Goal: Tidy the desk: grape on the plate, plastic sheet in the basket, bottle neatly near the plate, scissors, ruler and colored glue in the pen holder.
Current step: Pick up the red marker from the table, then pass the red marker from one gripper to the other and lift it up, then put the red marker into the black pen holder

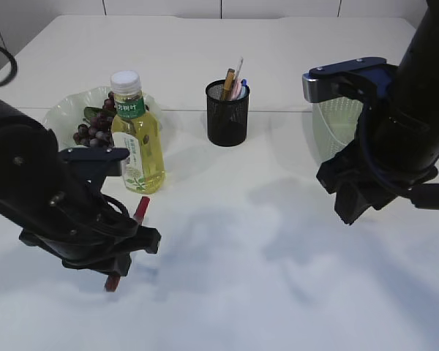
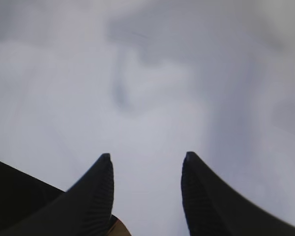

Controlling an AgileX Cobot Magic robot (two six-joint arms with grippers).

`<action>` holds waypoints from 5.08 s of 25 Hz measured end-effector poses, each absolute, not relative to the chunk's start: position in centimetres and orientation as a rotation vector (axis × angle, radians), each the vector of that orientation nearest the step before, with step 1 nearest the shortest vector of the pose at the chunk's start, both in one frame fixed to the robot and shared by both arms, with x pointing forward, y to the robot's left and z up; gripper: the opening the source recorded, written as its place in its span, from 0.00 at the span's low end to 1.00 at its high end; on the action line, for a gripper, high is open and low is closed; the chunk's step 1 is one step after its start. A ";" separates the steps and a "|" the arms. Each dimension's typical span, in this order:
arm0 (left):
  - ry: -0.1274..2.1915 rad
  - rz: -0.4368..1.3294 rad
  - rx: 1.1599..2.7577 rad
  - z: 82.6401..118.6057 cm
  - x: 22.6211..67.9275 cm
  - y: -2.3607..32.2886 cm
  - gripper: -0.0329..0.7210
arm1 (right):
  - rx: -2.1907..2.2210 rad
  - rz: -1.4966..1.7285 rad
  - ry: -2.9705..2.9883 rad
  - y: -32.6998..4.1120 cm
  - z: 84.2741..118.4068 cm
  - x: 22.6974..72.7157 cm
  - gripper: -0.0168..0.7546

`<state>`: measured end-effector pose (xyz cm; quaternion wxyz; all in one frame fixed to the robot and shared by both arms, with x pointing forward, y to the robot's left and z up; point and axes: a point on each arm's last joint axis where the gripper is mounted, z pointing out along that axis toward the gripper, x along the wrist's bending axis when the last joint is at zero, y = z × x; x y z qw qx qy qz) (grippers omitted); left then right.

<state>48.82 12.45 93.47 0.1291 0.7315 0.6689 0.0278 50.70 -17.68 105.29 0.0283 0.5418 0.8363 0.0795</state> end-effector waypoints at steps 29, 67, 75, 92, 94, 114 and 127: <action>1.435 0.094 1.860 105.0 43.7 10.0 0.15 | 1.575 1.618 2.522 -11.1 109.3 52.2 0.50; 1.313 0.108 1.842 105.5 43.1 8.7 0.39 | 1.607 1.718 2.420 -10.6 108.5 53.6 0.20; 1.285 0.143 1.865 105.5 43.2 8.7 0.56 | 1.576 1.713 2.415 -10.6 108.4 53.7 0.20; 1.524 0.171 1.820 104.8 45.7 12.4 0.77 | 1.597 1.638 2.049 -15.1 108.8 58.3 0.20; 1.568 0.179 1.818 104.6 46.0 13.1 0.77 | 1.601 1.639 2.007 -16.1 109.1 59.9 0.20; 1.900 0.367 1.882 102.9 48.8 20.4 0.76 | 1.334 1.721 1.923 -14.0 105.5 76.2 0.20; 1.870 0.475 1.971 102.8 48.9 21.1 0.76 | 1.080 1.515 1.871 -14.6 102.9 78.7 0.20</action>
